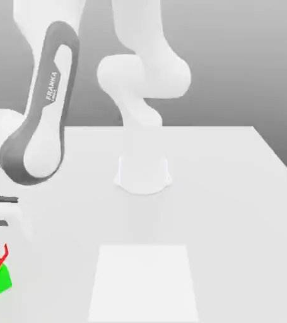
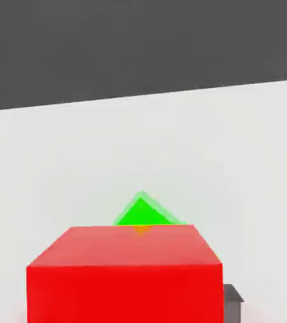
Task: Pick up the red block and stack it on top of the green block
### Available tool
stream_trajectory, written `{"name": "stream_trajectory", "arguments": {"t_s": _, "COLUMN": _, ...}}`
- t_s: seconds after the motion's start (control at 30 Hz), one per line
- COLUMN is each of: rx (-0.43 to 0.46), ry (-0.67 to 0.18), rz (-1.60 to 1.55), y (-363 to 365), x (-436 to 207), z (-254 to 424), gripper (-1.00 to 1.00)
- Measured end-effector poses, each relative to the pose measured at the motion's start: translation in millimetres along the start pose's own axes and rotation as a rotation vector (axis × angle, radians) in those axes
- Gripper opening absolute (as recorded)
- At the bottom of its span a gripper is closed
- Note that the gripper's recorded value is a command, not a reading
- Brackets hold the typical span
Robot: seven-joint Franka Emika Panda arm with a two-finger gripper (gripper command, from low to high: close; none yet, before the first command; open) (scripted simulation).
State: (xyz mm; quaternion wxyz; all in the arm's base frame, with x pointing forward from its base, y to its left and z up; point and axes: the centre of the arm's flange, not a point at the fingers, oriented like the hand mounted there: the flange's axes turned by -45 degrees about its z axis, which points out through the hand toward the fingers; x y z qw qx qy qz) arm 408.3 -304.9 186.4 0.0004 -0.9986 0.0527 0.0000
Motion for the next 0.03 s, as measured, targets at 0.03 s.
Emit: {"name": "stream_trajectory", "arguments": {"t_s": 0.03, "rx": 0.000, "ry": 0.000, "rz": 0.000, "y": 0.0, "x": 0.0, "z": 0.0, "gripper": 1.00}}
